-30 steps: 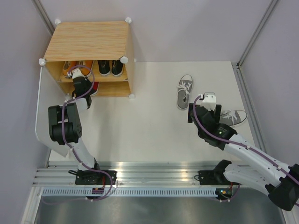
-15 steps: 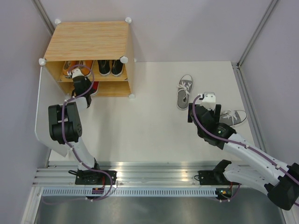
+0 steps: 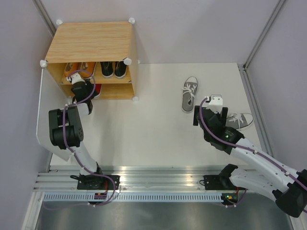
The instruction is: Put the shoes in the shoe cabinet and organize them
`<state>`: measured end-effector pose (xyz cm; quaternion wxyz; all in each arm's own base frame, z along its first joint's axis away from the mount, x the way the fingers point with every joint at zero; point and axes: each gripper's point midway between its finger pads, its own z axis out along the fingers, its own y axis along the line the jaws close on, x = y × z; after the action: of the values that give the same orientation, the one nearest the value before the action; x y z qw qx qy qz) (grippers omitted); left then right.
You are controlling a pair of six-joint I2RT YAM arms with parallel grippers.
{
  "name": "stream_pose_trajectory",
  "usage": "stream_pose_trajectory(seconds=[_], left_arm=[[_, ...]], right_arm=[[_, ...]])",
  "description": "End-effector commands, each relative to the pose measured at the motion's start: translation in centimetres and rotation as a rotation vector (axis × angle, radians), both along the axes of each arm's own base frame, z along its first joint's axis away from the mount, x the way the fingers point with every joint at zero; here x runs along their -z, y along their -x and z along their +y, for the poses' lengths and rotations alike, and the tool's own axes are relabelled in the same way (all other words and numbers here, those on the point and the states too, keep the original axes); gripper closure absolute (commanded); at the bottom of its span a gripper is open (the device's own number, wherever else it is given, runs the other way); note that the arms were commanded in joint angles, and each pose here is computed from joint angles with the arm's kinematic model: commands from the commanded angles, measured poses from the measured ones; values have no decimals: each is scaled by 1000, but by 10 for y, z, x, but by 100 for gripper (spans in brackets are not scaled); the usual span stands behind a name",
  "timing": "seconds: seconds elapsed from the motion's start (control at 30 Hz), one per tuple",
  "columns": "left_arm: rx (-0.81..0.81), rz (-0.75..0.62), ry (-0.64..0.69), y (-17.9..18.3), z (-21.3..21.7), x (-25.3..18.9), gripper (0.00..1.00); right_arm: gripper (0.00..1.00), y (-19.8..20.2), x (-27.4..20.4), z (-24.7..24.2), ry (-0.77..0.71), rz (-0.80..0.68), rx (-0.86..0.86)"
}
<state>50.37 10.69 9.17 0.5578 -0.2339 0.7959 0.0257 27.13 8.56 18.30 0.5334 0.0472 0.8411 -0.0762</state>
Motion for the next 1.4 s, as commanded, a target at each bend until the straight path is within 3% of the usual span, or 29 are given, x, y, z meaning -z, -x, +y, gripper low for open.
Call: stream_pose_trajectory(seconds=[0.0,0.27,0.4,0.47,0.73,0.83,1.03,1.37], left_arm=[[84,-216,-16,-17,-25,-68,31],[87,-141,0,26,-38,-70,17],[96,-61,122,61,-59,-66,16],[138,-34,173,75,-87,-65,15],[437,51,149,144,-225,-75,11],[530,51,177,159,-267,-76,4],[720,8,140,171,-358,-92,2],[920,-112,34,147,-477,-121,3]], right_arm=[[6,-1,-18,0,-43,-49,-4],[6,6,-36,1,-106,-89,-34],[6,9,-45,-1,-122,-100,-40],[5,10,-58,0,-144,-116,-36],[4,17,-88,0,-219,-133,-35],[4,22,-99,6,-268,-128,-71],[4,30,-124,18,-370,-119,-120],[4,36,-109,25,-398,-43,-126]])
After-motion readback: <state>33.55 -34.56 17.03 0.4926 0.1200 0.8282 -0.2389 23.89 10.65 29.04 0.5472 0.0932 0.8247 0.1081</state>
